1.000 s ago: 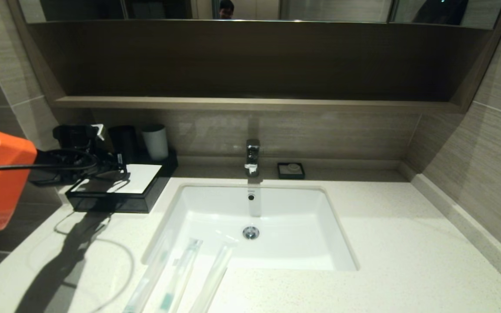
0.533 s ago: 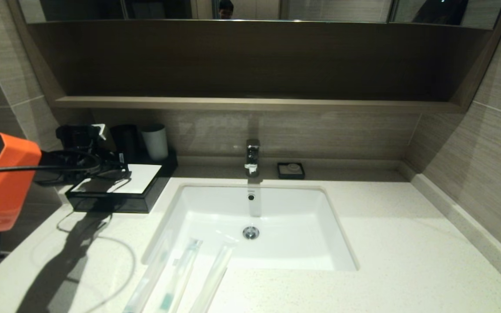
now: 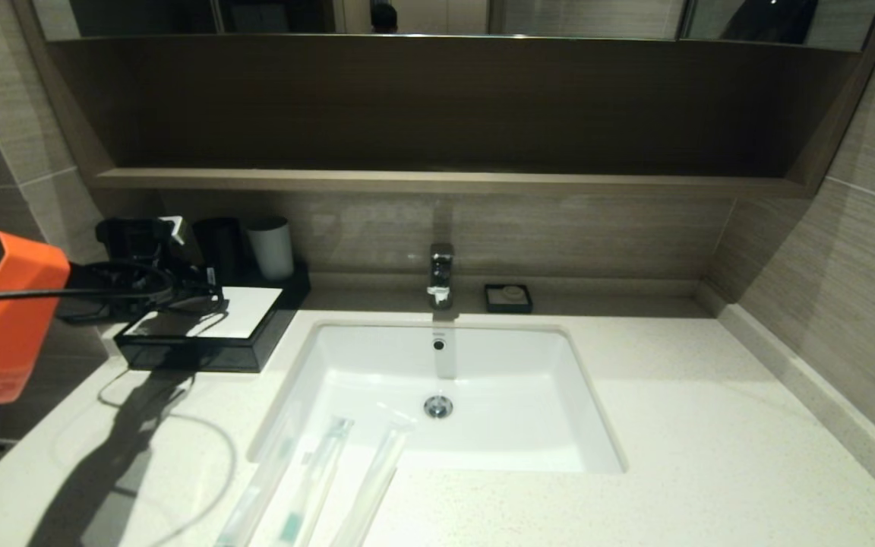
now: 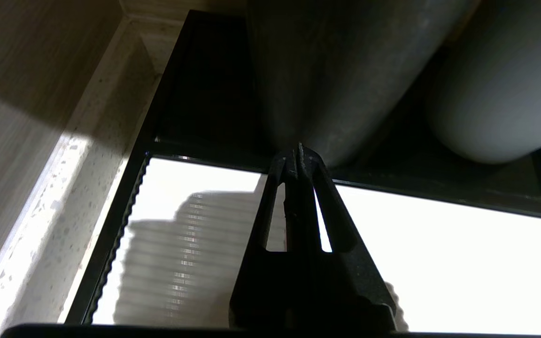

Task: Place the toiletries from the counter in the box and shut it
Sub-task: Place the cup on the storage box, then open the drawer

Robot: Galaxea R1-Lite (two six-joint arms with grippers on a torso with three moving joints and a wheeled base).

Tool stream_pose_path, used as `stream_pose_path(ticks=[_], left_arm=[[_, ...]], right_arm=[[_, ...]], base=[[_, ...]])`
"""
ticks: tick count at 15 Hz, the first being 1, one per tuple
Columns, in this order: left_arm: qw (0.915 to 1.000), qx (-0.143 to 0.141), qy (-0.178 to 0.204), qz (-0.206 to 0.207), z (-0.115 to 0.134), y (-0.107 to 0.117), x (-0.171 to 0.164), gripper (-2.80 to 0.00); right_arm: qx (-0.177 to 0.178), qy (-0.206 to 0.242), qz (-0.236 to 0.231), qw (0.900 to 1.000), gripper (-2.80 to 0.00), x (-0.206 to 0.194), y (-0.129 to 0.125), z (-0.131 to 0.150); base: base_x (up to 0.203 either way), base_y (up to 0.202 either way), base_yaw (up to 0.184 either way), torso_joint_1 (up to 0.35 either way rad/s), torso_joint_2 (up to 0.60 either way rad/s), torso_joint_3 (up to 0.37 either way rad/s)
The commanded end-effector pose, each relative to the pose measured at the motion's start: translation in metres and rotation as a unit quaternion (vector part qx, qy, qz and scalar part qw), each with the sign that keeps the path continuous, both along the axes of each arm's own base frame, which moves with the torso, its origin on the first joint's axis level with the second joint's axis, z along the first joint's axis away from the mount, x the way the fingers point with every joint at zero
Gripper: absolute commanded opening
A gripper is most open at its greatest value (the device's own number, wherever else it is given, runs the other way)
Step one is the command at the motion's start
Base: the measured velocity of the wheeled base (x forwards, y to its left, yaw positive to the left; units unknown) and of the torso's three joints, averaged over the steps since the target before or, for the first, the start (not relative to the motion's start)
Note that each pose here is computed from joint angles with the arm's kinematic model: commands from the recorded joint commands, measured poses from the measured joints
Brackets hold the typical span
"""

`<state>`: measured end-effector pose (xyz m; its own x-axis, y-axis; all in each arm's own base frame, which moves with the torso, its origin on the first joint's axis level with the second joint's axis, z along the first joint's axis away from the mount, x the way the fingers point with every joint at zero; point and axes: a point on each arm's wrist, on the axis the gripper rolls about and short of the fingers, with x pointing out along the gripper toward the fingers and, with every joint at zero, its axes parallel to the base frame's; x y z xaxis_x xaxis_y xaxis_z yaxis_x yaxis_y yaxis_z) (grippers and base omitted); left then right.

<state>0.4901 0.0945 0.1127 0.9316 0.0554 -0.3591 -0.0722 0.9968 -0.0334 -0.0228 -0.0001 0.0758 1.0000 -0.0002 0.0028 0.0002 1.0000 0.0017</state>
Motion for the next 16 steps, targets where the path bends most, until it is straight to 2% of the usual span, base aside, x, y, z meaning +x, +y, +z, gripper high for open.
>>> stream_pose_path(ticks=[1, 7, 11, 16], left_arm=[[1.0000, 0.001, -0.003, 0.002, 0.010, 0.000, -0.008, -2.80], [0.9998, -0.001, 0.011, 0.014, 0.031, 0.004, -0.047, -2.80], [0.9997, 0.002, 0.003, 0.023, 0.064, 0.001, -0.095, -2.80], [0.9995, 0.021, -0.016, 0.018, 0.096, -0.015, -0.161, -2.80]], right_arm=[[0.000, 0.001, 0.001, 1.000, -2.80, 0.000, 0.000, 0.000], [0.000, 0.001, 0.001, 1.000, -2.80, 0.000, 0.000, 0.000], [0.000, 0.000, 0.000, 1.000, -2.80, 0.000, 0.000, 0.000], [0.000, 0.000, 0.000, 1.000, -2.80, 0.000, 0.000, 0.000]], base=[[0.000, 0.000, 0.000, 0.000, 0.00, 0.000], [0.000, 0.000, 0.000, 0.000, 0.00, 0.000], [0.000, 0.000, 0.000, 0.000, 0.00, 0.000], [0.000, 0.000, 0.000, 0.000, 0.00, 0.000]])
